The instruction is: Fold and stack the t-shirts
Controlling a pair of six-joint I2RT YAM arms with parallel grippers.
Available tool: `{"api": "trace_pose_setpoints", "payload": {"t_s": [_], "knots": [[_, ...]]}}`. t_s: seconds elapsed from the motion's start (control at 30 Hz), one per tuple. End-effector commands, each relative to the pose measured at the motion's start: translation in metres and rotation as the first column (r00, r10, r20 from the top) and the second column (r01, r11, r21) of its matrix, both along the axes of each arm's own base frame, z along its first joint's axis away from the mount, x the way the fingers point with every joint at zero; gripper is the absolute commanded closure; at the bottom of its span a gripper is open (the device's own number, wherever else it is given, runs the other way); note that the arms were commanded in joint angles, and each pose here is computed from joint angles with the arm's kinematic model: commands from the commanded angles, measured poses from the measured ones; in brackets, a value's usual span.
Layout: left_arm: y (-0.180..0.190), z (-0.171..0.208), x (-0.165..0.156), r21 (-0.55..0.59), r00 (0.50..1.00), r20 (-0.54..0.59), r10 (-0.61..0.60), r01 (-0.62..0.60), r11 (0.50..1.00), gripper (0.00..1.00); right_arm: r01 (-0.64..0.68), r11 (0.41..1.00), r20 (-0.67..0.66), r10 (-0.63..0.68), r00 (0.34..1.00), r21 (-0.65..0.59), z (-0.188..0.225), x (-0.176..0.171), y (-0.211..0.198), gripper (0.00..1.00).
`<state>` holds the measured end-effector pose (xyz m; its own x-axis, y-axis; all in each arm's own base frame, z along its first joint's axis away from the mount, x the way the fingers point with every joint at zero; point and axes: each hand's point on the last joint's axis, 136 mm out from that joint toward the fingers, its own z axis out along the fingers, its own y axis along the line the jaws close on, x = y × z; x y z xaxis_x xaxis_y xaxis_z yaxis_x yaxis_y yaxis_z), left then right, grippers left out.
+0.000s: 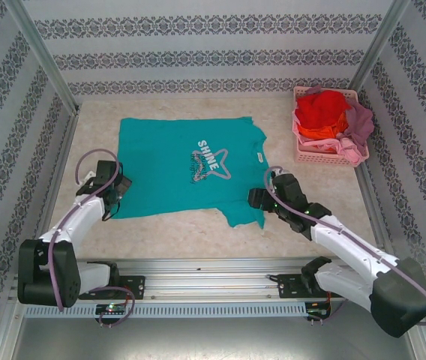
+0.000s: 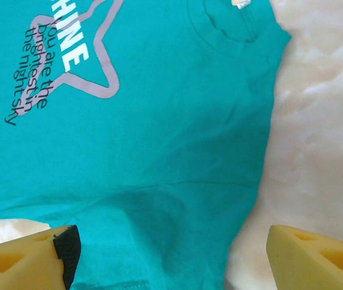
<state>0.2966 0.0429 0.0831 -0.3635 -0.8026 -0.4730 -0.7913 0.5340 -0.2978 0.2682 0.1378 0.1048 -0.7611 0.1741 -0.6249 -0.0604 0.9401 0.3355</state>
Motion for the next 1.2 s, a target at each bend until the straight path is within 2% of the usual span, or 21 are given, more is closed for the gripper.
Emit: {"api": "trace_pose_setpoints", "payload": {"t_s": [0.0,0.2,0.33,0.5,0.67,0.77,0.83,0.93,1.03,1.17], "knots": [[-0.004,0.002,0.005,0.038,0.998,-0.039,-0.058,0.060,0.997,0.00,-0.063,0.991,-0.003,0.063,0.998,-0.121,-0.002,-0.001,0.006,0.24],[-0.016,-0.002,0.018,-0.020,0.997,0.013,-0.080,0.080,0.997,0.00,-0.212,0.967,-0.090,0.200,0.976,-0.140,-0.029,-0.010,0.056,0.44],[-0.017,-0.001,0.018,-0.021,0.996,0.018,-0.088,0.088,0.996,0.00,-0.254,0.959,-0.171,0.230,0.958,-0.129,-0.056,-0.015,0.077,0.58],[-0.018,-0.004,0.015,-0.023,0.995,0.012,-0.096,0.096,0.995,0.00,-0.270,0.960,-0.277,0.240,0.931,-0.078,-0.086,-0.028,0.089,0.65],[-0.020,-0.008,0.014,-0.032,0.995,0.004,-0.103,0.103,0.994,0.00,-0.333,0.942,-0.333,0.299,0.894,-0.049,-0.092,-0.052,0.107,0.72],[-0.021,-0.010,0.016,-0.038,0.994,0.003,-0.108,0.108,0.993,0.00,-0.367,0.930,-0.353,0.335,0.874,-0.026,-0.091,-0.066,0.118,0.70],[-0.022,-0.011,0.017,-0.043,0.994,0.000,-0.114,0.114,0.993,0.00,-0.382,0.924,-0.344,0.354,0.869,-0.013,-0.084,-0.069,0.123,0.63],[-0.024,-0.011,0.021,-0.049,0.992,0.000,-0.122,0.122,0.991,0.00,-0.410,0.912,-0.266,0.401,0.877,0.021,-0.057,-0.058,0.134,0.61],[-0.027,-0.011,0.029,-0.056,0.991,0.007,-0.136,0.136,0.989,0.00,-0.393,0.918,-0.167,0.394,0.904,0.040,-0.025,-0.030,0.135,0.44],[-0.035,-0.008,0.052,-0.058,0.985,0.033,-0.170,0.171,0.983,0.00,-0.292,0.956,-0.069,0.294,0.953,0.034,0.001,0.028,0.114,0.30]]}}
